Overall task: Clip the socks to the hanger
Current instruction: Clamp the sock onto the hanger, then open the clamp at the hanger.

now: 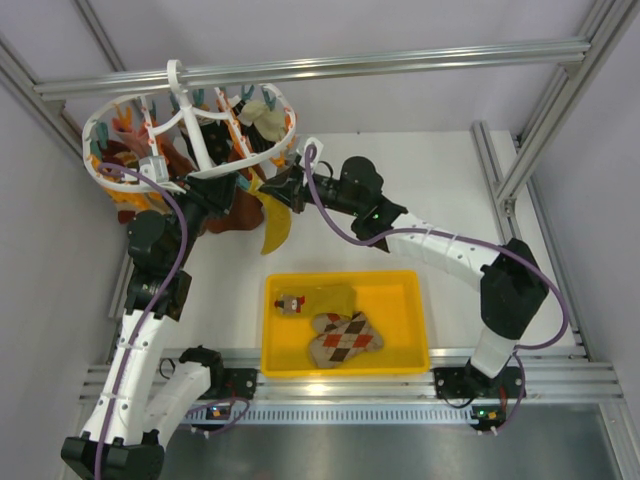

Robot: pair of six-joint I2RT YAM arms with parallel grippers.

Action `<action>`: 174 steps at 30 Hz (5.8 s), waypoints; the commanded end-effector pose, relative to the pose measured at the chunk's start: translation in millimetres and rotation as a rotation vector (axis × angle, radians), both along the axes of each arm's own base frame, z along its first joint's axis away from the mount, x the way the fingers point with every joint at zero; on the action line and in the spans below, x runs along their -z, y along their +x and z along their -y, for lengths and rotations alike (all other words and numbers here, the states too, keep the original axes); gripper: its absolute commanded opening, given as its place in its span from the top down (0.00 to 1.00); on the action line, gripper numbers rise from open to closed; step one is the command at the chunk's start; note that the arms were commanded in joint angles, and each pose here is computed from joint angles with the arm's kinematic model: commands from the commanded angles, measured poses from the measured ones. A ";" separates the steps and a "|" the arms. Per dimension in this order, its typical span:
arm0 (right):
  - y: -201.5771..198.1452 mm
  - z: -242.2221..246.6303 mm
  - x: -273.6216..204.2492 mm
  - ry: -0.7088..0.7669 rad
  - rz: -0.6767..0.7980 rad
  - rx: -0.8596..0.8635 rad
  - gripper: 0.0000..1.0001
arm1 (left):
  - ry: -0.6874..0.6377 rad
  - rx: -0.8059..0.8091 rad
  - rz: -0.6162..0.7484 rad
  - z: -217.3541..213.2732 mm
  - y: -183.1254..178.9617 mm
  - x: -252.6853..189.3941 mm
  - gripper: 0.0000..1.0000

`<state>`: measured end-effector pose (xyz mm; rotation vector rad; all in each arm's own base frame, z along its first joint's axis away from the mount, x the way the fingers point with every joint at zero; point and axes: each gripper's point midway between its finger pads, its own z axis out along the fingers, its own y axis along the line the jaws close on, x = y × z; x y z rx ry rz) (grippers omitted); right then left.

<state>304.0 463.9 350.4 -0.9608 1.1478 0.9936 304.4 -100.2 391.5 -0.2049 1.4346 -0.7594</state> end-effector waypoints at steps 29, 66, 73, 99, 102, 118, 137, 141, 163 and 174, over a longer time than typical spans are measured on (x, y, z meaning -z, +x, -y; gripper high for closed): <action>-6.2 -3.1 -48.5 0.096 0.039 -0.043 1.00 | 0.065 -0.014 -0.022 -2.8 0.8 10.0 0.69; 56.9 45.6 -34.7 0.018 -0.012 0.124 1.00 | 0.108 0.096 0.048 1.6 -86.9 -25.0 0.30; 53.7 46.0 -39.3 0.022 -0.009 0.113 1.00 | 0.125 -0.014 -0.008 -13.8 -54.3 -26.1 0.48; -1.6 59.3 -62.0 0.022 -0.023 -0.046 0.61 | 0.115 -0.115 0.022 -26.8 -25.2 -21.5 0.60; -20.5 44.6 -67.9 0.033 -0.030 -0.127 0.61 | 0.117 -0.117 0.025 -27.5 -27.7 -20.4 0.61; -61.8 -40.2 -70.8 0.104 -0.040 -0.331 0.60 | 0.139 -0.119 0.026 -29.3 -34.6 -27.4 0.74; -32.7 -77.4 -53.8 0.171 -0.078 -0.170 0.51 | 0.122 -0.118 0.015 -29.2 -34.7 -28.5 0.75; -33.2 -81.6 -50.3 0.176 -0.079 -0.179 0.51 | 0.127 -0.116 0.011 -28.7 -34.4 -27.2 0.75; -52.6 -83.7 -62.7 0.199 0.026 -0.202 1.00 | 0.117 -0.219 -0.029 -47.7 -35.6 -35.1 0.64; -53.5 -79.5 -65.6 0.186 0.143 -0.056 1.00 | 0.137 -0.222 -0.043 -47.6 -28.2 -31.9 0.61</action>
